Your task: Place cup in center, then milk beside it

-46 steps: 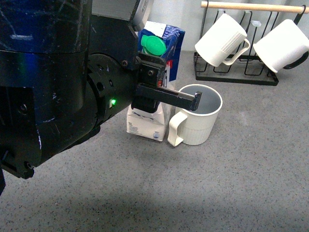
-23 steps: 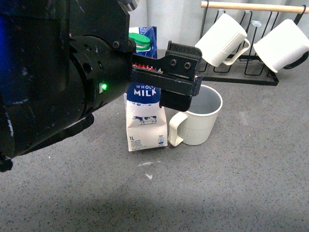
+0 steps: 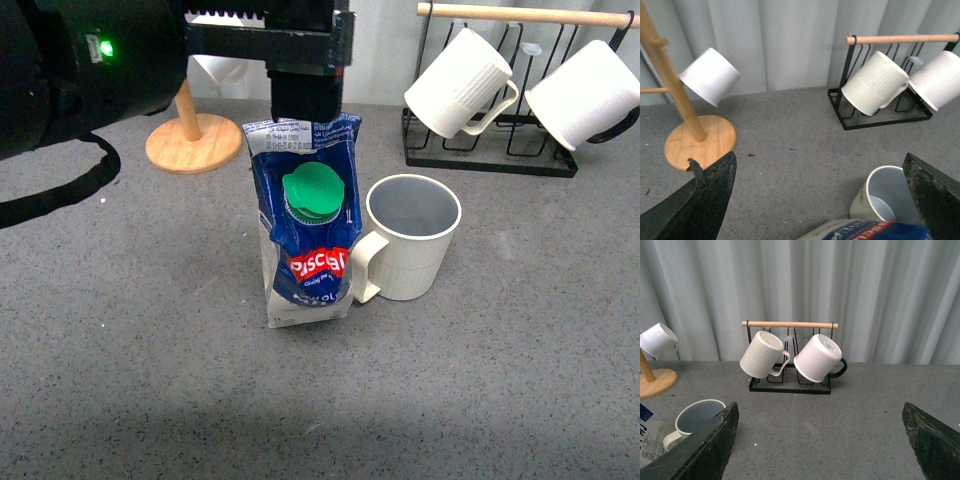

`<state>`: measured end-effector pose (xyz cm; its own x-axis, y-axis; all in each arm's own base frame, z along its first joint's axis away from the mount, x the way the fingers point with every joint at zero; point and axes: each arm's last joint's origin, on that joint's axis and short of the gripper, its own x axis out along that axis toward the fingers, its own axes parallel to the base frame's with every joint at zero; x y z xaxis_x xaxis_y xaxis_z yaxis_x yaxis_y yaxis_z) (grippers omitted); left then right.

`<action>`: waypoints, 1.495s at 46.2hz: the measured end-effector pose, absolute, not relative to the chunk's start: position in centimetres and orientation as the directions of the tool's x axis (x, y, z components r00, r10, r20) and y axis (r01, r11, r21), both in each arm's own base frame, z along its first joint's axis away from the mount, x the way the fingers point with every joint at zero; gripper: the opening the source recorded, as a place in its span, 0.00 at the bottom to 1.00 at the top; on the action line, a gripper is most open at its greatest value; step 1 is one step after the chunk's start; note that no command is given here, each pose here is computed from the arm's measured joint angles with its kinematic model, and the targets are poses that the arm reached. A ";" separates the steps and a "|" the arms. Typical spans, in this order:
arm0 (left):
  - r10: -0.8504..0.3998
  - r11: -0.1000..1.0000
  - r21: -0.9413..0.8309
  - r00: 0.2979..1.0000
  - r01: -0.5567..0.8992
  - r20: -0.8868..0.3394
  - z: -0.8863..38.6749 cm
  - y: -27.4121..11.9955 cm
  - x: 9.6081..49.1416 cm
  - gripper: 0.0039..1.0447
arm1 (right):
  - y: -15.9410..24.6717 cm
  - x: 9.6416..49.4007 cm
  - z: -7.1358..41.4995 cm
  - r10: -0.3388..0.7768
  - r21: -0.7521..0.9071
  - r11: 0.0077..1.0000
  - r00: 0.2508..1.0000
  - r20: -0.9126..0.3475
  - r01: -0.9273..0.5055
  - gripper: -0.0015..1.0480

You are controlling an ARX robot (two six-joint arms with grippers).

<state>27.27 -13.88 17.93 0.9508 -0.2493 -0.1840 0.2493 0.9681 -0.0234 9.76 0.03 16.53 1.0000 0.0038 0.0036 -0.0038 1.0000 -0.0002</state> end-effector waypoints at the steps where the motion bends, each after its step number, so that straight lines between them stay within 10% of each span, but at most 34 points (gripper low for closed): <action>1: -0.237 0.971 -0.023 0.954 0.237 -0.182 18.0 -13.6 27.4 0.94 | 0.0 9.8 16.5 0.004 0.000 1.000 1.000 0.004 -0.004 0.91; 10: -0.021 1.000 -0.019 1.000 0.021 -0.012 17.9 -10.1 25.6 0.68 | 0.0 9.8 16.5 0.003 0.000 1.000 1.000 0.004 -0.003 0.91; 29: -0.006 1.000 -0.006 1.000 0.006 -0.020 16.1 -4.0 19.7 0.03 | 0.0 9.8 16.5 0.004 0.000 1.000 1.000 0.004 -0.004 0.91; 69: 0.000 1.000 -0.007 1.000 0.000 0.006 16.8 0.0 14.0 0.04 | 0.0 9.8 16.5 0.004 0.000 1.000 1.000 0.004 -0.004 0.91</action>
